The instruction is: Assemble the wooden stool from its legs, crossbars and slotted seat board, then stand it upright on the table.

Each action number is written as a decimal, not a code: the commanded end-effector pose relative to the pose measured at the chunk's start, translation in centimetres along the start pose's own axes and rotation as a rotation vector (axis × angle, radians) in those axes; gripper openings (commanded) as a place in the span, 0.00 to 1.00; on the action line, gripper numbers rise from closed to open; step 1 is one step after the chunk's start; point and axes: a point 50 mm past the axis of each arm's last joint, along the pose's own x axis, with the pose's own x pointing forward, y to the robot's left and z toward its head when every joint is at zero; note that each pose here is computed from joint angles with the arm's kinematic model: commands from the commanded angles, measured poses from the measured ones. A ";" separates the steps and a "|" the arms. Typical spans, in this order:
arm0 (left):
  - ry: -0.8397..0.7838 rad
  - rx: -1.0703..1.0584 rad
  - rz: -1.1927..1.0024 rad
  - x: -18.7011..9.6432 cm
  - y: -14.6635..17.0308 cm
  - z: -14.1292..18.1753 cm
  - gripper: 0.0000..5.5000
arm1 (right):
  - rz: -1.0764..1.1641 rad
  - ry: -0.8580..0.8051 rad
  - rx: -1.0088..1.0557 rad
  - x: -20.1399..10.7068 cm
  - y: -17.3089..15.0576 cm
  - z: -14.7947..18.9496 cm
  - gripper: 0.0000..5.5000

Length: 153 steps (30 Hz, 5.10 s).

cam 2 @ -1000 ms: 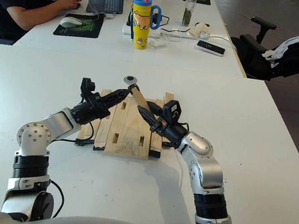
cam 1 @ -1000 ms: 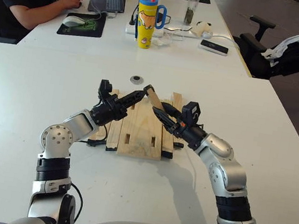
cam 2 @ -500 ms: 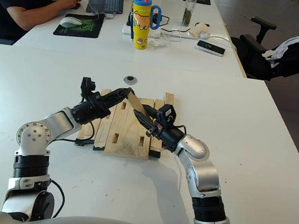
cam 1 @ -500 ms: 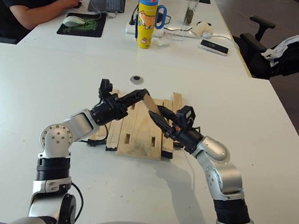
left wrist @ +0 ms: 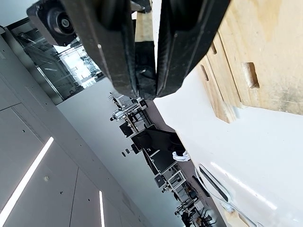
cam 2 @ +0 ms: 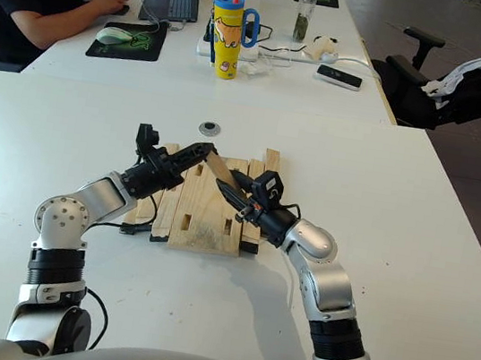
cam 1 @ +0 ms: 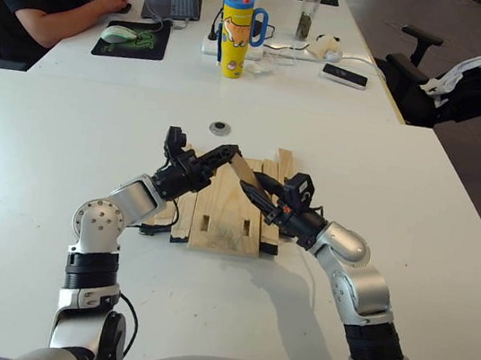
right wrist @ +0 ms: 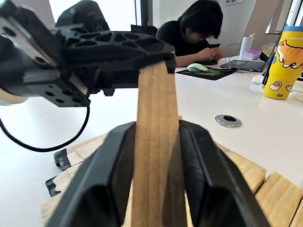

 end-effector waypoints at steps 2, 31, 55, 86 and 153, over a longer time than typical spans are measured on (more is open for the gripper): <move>-0.016 0.036 0.041 -0.5 0.5 0.3 0.09 | -0.057 0.010 0.026 -0.1 -0.7 -0.2 0.30; -0.392 0.342 0.664 -6.0 0.6 2.5 0.08 | -0.298 0.109 0.106 -2.8 -4.3 -2.1 0.74; -0.389 0.326 0.717 -6.5 2.6 1.7 0.08 | -0.260 0.100 0.117 -2.0 -3.5 -2.2 0.74; 0.026 0.893 0.799 -4.5 3.0 -3.6 0.08 | -0.198 0.146 0.131 -1.4 -1.5 -3.2 0.74; -0.323 0.793 0.572 3.6 1.5 4.6 0.00 | -0.173 0.125 0.128 1.1 -1.4 -3.3 0.74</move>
